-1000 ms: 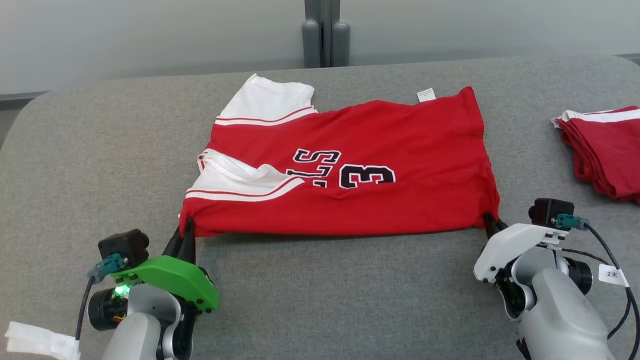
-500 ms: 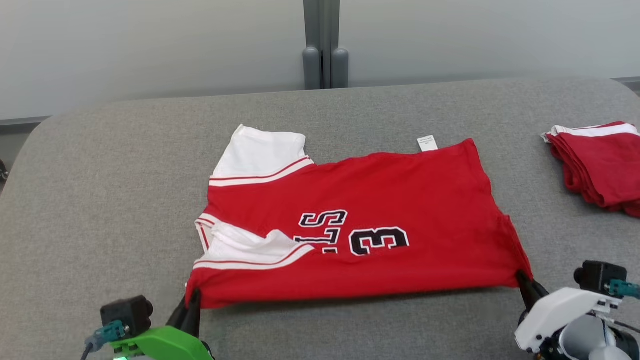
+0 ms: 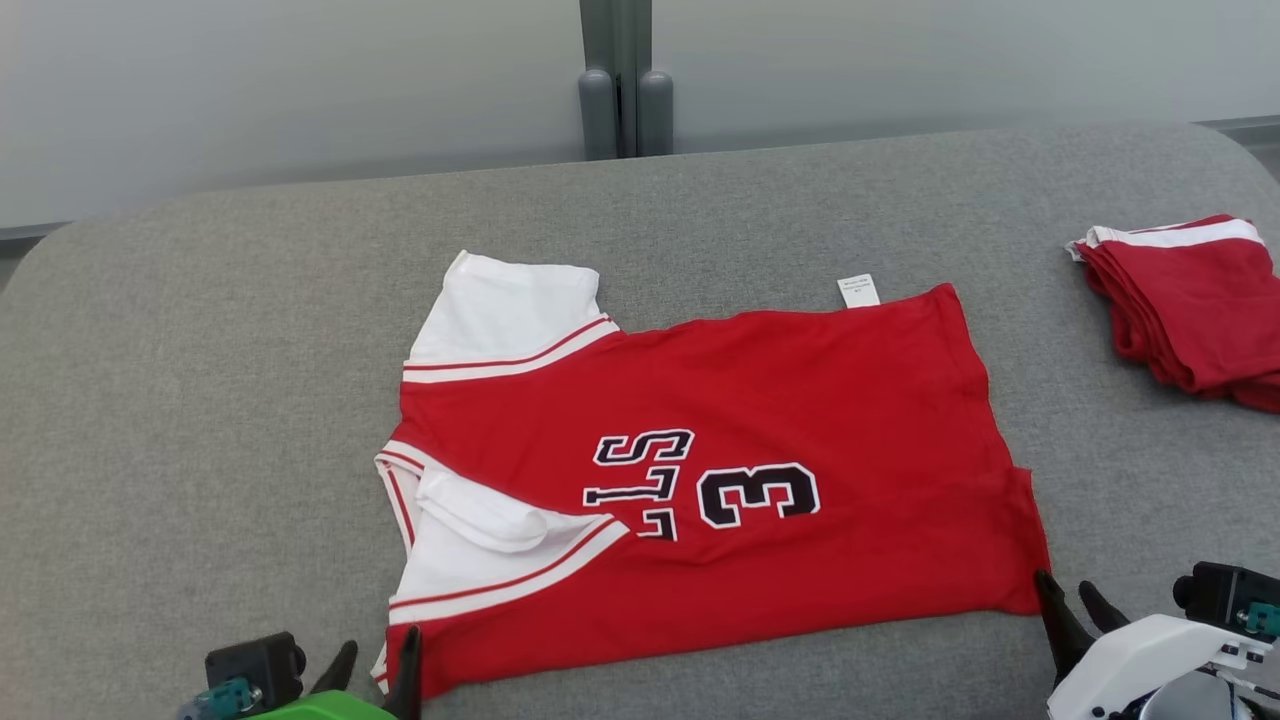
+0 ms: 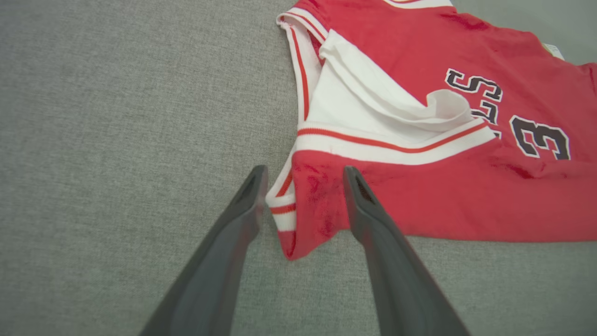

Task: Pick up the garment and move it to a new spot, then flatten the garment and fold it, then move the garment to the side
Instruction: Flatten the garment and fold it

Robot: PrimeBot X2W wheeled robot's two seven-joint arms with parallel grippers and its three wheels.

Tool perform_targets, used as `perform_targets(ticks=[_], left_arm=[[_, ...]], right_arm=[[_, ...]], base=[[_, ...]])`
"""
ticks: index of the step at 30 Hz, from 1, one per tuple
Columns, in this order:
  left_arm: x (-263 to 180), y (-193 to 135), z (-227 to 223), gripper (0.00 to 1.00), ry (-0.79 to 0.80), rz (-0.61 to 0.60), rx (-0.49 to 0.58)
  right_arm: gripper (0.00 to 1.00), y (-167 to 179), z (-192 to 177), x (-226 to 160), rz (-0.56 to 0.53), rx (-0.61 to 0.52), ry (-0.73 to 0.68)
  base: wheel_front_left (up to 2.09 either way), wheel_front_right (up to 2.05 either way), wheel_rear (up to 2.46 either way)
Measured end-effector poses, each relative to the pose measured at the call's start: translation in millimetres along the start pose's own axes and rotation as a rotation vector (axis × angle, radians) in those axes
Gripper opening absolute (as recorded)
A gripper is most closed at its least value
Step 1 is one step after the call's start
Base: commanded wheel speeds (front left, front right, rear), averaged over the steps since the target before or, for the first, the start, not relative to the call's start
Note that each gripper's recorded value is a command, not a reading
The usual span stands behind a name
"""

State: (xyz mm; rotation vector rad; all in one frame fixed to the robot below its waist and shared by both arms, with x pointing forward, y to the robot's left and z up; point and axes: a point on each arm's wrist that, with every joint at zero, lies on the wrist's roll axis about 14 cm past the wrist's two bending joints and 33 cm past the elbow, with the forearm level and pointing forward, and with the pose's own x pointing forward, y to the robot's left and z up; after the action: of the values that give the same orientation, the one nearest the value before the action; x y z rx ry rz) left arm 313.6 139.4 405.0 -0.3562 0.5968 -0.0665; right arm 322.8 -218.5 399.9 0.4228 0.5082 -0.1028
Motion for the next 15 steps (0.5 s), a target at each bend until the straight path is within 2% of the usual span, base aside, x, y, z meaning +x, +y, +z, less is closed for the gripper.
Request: perform_targets(ticks=[4, 7, 10, 15], left_arm=[[5.3, 6.3, 19.0, 1.0, -0.031, 0.003, 0.082], [17.4, -1.1, 47.5, 1.0, -0.073, -0.037, 0.158], [35.8, -19.7, 73.4, 1.0, -0.082, -0.111, 0.221], [77.9, -27.5, 135.8, 1.0, -0.109, -0.135, 0.375]], right_arm=[[1.0, -6.7, 7.1, -3.0, -0.02, -0.003, -0.033], [1.0, -4.6, 19.2, -2.8, -0.016, -0.014, -0.079], [1.0, 3.5, 34.6, 2.5, 0.002, -0.034, -0.119], [1.0, 31.7, 56.7, 22.5, 0.066, -0.09, -0.154]], base=[[0.0, 0.0, 0.0], [0.0, 0.0, 0.0], [0.0, 0.0, 0.0], [0.0, 0.0, 0.0]])
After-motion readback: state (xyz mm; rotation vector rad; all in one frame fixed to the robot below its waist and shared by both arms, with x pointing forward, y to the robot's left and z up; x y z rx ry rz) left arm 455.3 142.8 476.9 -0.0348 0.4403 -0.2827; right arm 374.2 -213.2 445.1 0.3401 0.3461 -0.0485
